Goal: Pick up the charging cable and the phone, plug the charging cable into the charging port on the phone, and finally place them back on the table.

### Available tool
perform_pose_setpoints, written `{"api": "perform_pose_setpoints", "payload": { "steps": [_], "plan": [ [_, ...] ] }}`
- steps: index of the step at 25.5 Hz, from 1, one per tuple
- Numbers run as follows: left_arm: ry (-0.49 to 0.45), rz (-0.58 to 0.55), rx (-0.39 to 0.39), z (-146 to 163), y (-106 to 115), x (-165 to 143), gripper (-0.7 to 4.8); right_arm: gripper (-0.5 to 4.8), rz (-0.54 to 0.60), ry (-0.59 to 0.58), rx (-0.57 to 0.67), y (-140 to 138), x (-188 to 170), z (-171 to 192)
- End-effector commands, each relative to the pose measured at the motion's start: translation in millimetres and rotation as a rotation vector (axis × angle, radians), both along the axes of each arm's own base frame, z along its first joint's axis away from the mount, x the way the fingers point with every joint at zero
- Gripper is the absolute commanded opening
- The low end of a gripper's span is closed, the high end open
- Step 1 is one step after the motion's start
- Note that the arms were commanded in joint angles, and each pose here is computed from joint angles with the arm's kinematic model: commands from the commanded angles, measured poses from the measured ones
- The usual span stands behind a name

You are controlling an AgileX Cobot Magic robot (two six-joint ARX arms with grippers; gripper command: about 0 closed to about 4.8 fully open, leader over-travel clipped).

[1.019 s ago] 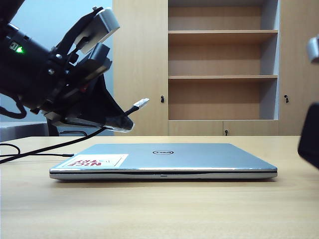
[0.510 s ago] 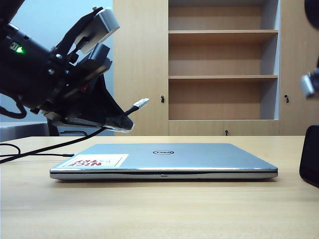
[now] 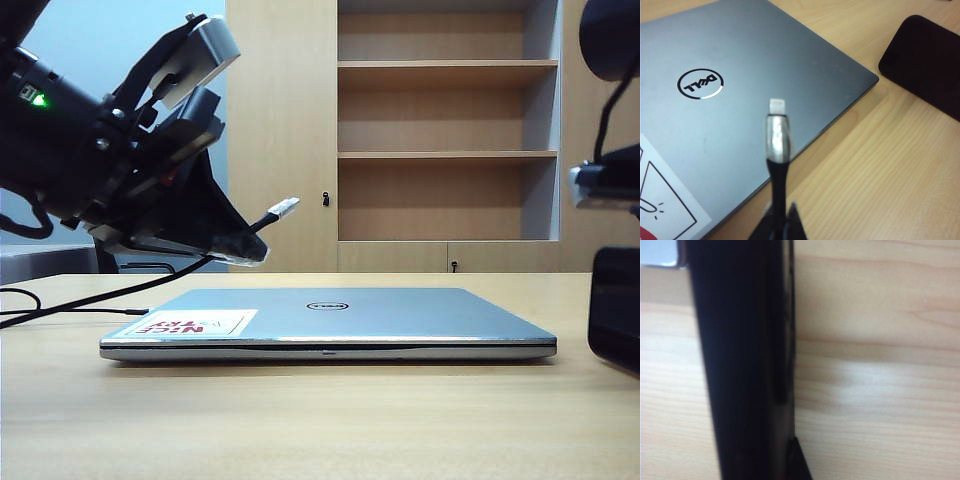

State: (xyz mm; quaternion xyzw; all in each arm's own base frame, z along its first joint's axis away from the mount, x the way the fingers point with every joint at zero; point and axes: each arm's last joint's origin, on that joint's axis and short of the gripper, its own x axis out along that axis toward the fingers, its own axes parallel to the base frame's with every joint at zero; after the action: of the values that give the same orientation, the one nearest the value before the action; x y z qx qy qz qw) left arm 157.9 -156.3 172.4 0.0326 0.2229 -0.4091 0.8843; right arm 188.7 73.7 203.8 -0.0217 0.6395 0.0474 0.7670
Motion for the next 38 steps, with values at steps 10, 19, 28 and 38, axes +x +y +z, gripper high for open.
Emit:
{"api": "perform_pose_setpoints", "payload": {
  "steps": [10, 19, 28, 38],
  "plan": [
    [0.15, -0.06, -0.012, -14.9, -10.5, -25.6, -0.06, -0.06, 0.075, -0.263, 0.598, 27.6, 35.4, 61.7],
    [0.237, -0.129, -0.051, -16.5, -24.4, -47.4, -0.06, -0.05, -0.034, -0.399, 0.933, 35.2, 45.9, 36.9],
    [0.349, -0.059, -0.148, -15.7, -26.3, -46.9, -0.06, -0.05, -0.242, -0.465, 1.206, 29.2, 33.0, 3.0],
    [0.388, -0.03, -0.234, -11.3, -28.4, -45.5, -0.06, -0.05, -0.269, -0.473, 1.232, 43.0, 18.4, -7.8]
  ]
}}
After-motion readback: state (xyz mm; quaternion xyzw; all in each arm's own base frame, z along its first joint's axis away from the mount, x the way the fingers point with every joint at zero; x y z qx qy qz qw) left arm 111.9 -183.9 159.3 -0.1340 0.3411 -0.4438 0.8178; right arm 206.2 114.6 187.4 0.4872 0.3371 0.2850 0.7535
